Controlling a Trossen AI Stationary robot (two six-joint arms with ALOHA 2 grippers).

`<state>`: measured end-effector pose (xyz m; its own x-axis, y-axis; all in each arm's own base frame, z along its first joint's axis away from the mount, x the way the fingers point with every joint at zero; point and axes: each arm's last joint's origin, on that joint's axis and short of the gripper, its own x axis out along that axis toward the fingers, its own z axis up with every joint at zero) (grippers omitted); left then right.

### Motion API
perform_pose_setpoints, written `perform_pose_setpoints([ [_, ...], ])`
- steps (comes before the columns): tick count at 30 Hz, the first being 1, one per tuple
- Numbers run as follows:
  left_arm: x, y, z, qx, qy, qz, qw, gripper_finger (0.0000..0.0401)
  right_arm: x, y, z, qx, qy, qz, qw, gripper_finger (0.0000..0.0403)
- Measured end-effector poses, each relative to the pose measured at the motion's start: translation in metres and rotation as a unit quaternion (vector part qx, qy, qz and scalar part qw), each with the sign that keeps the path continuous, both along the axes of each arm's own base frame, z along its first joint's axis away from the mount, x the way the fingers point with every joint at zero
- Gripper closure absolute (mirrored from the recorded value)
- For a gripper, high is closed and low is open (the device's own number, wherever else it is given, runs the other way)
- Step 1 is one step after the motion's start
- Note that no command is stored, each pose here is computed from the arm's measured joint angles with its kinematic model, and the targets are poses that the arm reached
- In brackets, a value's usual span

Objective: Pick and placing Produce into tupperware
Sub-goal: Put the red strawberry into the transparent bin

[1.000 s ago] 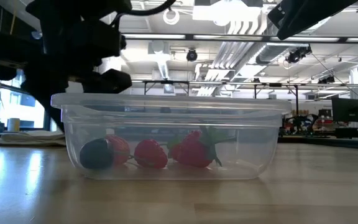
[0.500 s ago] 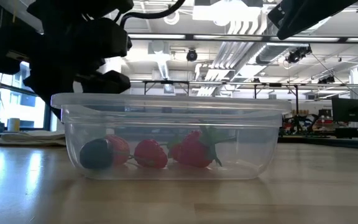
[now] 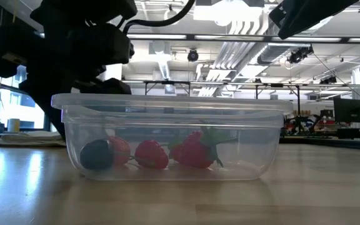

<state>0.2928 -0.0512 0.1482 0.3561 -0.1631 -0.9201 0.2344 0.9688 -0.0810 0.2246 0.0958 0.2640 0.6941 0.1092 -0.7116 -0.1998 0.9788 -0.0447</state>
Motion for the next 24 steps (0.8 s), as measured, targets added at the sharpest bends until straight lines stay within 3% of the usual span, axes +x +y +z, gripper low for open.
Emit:
perform_pose_setpoints([
  [10,0.0032,-0.0005,-0.0064,0.008,-0.002,-0.013,1.0,0.0219,0.0,0.0,0.0,0.0,0.0,0.0,1.0,0.0313],
  [24,0.0024,-0.0006,-0.0074,0.047,-0.017,-0.133,0.99,0.0219,0.0,0.0,0.0,0.0,0.0,0.0,1.0,0.0313],
])
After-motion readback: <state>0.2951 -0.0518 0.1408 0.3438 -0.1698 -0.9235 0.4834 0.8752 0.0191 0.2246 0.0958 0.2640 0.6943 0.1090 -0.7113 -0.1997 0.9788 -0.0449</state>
